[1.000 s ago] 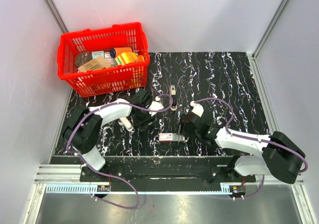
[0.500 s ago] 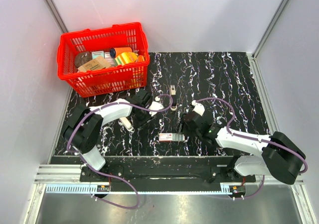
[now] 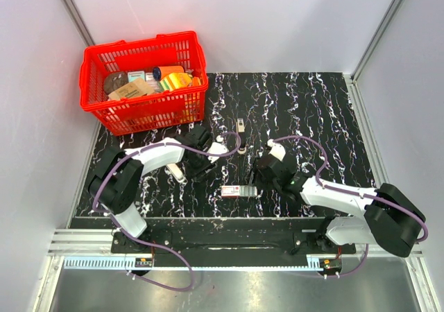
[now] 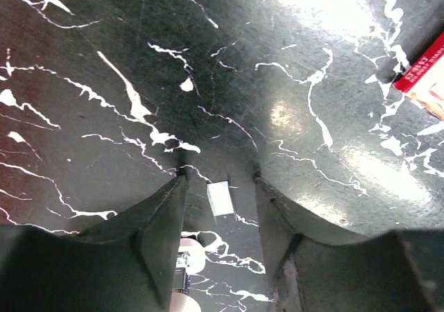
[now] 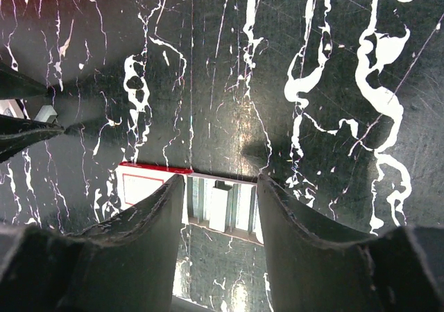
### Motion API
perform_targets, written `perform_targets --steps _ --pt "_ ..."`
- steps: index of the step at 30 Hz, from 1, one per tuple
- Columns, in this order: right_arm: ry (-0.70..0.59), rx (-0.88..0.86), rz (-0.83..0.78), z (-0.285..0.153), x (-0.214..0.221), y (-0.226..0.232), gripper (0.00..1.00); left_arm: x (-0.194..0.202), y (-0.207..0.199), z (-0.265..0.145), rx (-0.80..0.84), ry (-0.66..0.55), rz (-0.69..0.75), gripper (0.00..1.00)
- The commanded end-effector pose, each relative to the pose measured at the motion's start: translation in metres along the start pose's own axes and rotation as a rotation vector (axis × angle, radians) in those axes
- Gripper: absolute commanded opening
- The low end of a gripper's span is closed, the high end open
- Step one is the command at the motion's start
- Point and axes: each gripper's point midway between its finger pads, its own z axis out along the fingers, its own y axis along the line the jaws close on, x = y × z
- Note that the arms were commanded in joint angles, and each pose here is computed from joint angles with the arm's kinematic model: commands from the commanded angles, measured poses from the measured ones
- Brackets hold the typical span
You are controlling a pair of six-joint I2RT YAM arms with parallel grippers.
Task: Unload the staples from the stapler
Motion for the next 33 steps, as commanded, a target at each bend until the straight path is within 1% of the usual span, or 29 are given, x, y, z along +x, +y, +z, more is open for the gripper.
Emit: perform_targets --steps 1,3,6,9,14,17,20,23,27,33 --pt "-0.023 -0.037 0.021 0.001 -0.008 0.009 0.52 0.017 -0.01 -0.001 0.026 0.051 -0.003 0.51" --pt "-0.026 -0.042 0.02 0.0 -0.009 0.01 0.52 0.018 -0.009 -0.002 0.018 0.055 -0.001 0.53" --pt "-0.027 -0.039 0.021 0.0 -0.009 0.009 0.51 0.022 -0.01 0.0 0.018 0.067 -0.001 0.51" --pt "-0.024 -0.039 0.022 0.0 -0.009 0.009 0.51 0.024 -0.01 0.001 0.015 0.075 0.0 0.46" --pt "-0.026 -0.039 0.025 0.0 -0.009 0.008 0.5 0.029 -0.012 0.0 0.018 0.087 0.006 0.34" --pt "-0.029 -0.042 0.026 -0.001 -0.01 0.01 0.5 0.031 -0.015 -0.001 0.029 0.1 0.012 0.2" --pt "-0.027 -0.043 0.024 -0.001 -0.01 0.009 0.49 0.03 -0.016 -0.004 0.032 0.104 0.019 0.01" --pt "-0.035 -0.05 0.025 -0.003 -0.012 0.011 0.49 0.026 -0.016 -0.008 0.034 0.102 0.021 0.0" --pt "-0.048 -0.053 0.028 -0.007 -0.016 0.011 0.48 0.011 -0.013 -0.021 0.022 0.071 0.02 0.0" --pt "-0.079 -0.077 0.011 -0.018 -0.027 0.017 0.47 -0.039 -0.008 -0.064 0.01 -0.05 0.022 0.0"
